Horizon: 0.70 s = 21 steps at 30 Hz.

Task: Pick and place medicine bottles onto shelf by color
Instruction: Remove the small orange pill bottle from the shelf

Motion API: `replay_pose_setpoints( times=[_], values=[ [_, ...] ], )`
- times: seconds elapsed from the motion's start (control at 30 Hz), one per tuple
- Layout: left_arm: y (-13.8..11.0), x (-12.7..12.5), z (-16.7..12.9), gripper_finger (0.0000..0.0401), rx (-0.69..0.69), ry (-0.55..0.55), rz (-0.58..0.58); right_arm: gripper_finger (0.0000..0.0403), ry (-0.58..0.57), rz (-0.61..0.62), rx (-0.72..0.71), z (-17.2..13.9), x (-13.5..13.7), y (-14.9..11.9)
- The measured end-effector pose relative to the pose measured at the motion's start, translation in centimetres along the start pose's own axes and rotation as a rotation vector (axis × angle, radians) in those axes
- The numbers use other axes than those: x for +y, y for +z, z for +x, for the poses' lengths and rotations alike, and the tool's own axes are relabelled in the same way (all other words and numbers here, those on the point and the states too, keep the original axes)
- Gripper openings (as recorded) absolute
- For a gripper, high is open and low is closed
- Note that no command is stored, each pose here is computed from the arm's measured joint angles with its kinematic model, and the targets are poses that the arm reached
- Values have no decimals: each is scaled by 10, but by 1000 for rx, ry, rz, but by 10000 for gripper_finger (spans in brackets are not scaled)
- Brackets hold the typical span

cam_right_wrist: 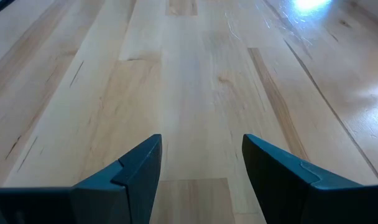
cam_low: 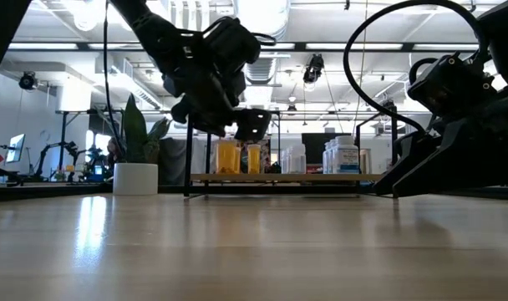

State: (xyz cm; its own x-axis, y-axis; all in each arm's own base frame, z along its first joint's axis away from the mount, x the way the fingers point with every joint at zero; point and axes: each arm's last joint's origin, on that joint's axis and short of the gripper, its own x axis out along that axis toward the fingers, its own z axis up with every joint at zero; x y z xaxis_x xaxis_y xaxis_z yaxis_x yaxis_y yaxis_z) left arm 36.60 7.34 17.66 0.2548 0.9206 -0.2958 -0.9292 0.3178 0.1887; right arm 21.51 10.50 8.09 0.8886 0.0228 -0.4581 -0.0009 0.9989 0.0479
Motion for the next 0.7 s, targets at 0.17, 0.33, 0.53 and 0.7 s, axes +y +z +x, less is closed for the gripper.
replay_pose_setpoints(
  times=[0.17, 0.33, 0.53, 0.7],
  values=[
    [-4, 1, 0, 257, 9, -8, 14, 215, 0, 0, 0, 0, 0, 0],
    [8, 6, -3, 258, -1, -28, 56, 215, 0, 0, 0, 0, 0, 0],
    [36, 17, -16, 259, -52, -37, 65, 215, 1, 1, 0, 0, 0, 0],
    [42, 19, -24, 259, -66, -48, 57, 215, 1, 1, 1, 0, 0, 0]
  ],
)
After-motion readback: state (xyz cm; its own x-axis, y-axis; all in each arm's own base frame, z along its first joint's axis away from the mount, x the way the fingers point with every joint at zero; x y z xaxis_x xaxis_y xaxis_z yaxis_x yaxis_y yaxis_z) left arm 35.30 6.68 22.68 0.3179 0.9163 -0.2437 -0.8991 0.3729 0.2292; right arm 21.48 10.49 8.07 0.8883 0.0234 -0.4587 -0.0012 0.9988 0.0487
